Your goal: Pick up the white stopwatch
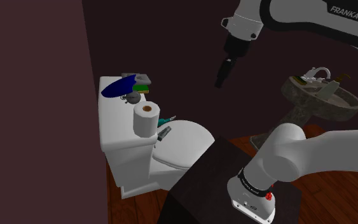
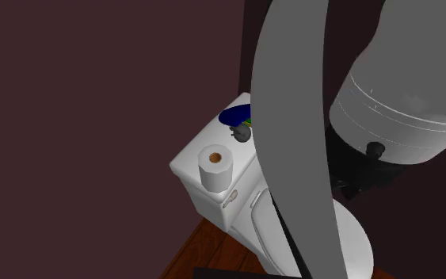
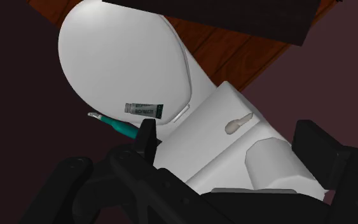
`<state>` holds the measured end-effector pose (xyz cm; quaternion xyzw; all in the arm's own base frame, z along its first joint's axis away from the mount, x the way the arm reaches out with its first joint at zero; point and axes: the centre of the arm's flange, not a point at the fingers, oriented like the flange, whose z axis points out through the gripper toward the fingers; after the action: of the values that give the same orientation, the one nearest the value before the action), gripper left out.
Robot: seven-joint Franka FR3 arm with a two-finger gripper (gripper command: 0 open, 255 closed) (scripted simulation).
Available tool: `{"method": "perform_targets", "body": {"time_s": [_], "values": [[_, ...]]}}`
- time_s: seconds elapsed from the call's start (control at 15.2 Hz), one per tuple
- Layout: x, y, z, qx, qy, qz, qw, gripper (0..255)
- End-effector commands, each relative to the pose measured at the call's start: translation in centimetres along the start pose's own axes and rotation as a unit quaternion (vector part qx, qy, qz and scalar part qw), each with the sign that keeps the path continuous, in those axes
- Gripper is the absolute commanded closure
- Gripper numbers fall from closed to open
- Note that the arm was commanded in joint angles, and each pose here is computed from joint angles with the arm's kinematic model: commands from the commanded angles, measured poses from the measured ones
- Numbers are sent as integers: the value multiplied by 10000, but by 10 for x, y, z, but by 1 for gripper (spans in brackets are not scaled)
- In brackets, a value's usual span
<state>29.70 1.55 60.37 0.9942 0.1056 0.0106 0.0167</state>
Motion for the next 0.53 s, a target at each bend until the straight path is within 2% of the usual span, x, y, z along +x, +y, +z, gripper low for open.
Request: {"method": "perform_targets", "body": {"time_s": [0.0, 0.46], "values": [[0, 0, 0, 0, 0, 0, 10000, 0], [73, 36, 49, 562, 131, -516, 9970, 0]]}}
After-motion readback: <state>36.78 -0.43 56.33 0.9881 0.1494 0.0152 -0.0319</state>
